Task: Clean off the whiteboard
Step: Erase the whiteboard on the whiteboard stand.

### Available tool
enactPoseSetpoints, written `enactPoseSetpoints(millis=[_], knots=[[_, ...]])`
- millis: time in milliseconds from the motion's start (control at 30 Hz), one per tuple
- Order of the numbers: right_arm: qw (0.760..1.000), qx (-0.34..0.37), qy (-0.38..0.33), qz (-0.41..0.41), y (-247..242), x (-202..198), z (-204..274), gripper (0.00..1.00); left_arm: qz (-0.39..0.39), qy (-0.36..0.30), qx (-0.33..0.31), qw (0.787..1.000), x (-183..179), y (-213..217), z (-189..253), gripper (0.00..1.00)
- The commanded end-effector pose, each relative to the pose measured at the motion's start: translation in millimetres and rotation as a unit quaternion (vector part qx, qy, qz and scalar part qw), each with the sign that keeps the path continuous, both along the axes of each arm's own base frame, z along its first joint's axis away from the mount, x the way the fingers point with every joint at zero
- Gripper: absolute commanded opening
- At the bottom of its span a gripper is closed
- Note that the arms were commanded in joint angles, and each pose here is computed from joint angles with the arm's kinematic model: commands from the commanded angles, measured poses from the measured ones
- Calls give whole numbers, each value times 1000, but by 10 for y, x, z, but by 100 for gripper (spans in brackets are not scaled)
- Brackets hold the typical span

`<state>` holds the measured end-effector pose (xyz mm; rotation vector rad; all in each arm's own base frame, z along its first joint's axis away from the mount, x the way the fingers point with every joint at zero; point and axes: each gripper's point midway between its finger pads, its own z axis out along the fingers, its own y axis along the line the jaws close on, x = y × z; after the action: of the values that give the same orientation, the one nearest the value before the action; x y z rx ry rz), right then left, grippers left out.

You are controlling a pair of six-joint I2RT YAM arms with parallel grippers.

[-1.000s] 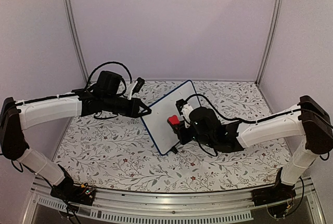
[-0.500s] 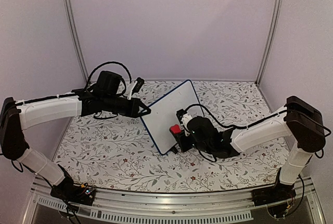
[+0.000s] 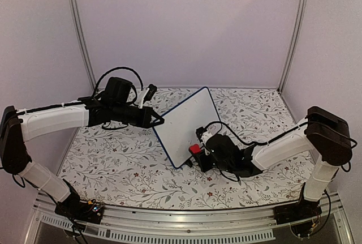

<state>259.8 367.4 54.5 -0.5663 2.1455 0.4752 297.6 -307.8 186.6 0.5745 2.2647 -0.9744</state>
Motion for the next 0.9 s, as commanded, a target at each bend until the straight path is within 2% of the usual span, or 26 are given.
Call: enactPoseSetpoints(millis=[0, 333, 467, 633, 867], knots=[[999, -20, 29, 4, -121, -91, -183, 22, -14, -17, -23, 999, -32, -69, 168, 0], [998, 26, -58, -5, -17, 112, 716, 22, -15, -18, -25, 999, -36, -68, 192, 0], [996, 28, -81, -7, 59, 193, 890, 22, -16, -18, -26, 999, -40, -71, 193, 0], [996, 21, -84, -5, 140, 249, 843, 22, -17, -19, -27, 999, -43, -72, 202, 0], [999, -3, -49, -7, 111, 301, 386, 22, -17, -19, -27, 999, -44, -70, 207, 0]])
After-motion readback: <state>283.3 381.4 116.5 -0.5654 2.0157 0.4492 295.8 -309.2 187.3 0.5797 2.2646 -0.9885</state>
